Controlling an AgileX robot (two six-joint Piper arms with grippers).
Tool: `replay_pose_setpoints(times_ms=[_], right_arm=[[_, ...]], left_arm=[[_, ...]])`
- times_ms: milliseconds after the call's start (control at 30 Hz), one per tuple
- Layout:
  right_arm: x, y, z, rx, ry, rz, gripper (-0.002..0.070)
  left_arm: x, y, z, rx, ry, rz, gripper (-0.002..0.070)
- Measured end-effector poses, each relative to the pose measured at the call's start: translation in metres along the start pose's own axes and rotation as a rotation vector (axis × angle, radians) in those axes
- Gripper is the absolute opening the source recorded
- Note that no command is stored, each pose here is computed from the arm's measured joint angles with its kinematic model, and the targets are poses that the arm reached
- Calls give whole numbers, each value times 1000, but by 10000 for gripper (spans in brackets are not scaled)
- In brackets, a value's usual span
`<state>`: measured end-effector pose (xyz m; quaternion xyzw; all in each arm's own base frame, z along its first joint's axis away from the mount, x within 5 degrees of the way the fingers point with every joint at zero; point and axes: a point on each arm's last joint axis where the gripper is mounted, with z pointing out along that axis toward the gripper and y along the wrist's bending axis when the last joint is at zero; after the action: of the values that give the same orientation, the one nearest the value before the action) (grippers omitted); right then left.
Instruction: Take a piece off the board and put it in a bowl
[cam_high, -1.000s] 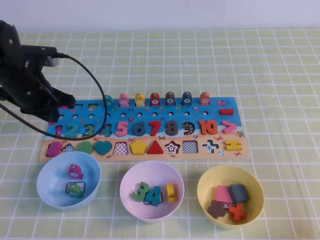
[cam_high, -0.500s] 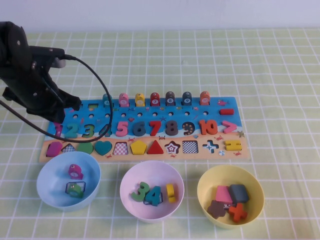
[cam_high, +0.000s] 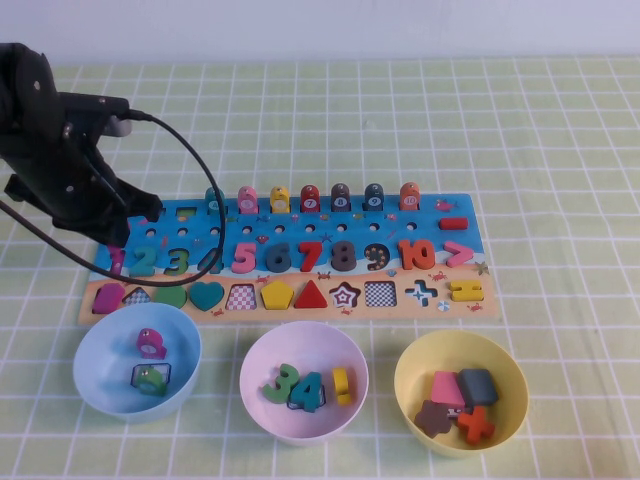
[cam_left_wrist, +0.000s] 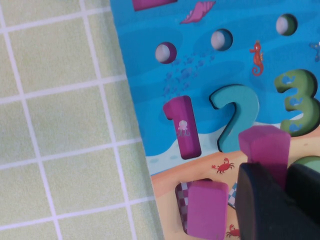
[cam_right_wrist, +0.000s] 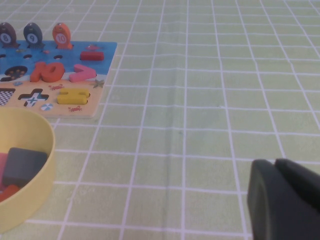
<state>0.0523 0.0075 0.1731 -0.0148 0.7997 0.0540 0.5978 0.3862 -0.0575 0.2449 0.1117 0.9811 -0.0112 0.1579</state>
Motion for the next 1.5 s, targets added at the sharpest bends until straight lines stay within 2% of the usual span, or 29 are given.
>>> replay_pose_setpoints(times_ms=[500,700,833,1133,1300,1500], right_arm=[[0,0,0,0,0,0,-17],[0,0,0,0,0,0,-17],[0,0,0,0,0,0,-17],[0,0,0,0,0,0,-17],[0,0,0,0,0,0,-17],[0,0,0,0,0,0,-17]], left_arm=[[1,-2,3,3,15,9,57],[1,-16,12,16,43,67,57],[2,-38,11,34,56,127,57],[23,-116,-17,155,129,374,57],[37,-155,-27,190,153,490,57],[48,-188,-29,216,137,599,57]])
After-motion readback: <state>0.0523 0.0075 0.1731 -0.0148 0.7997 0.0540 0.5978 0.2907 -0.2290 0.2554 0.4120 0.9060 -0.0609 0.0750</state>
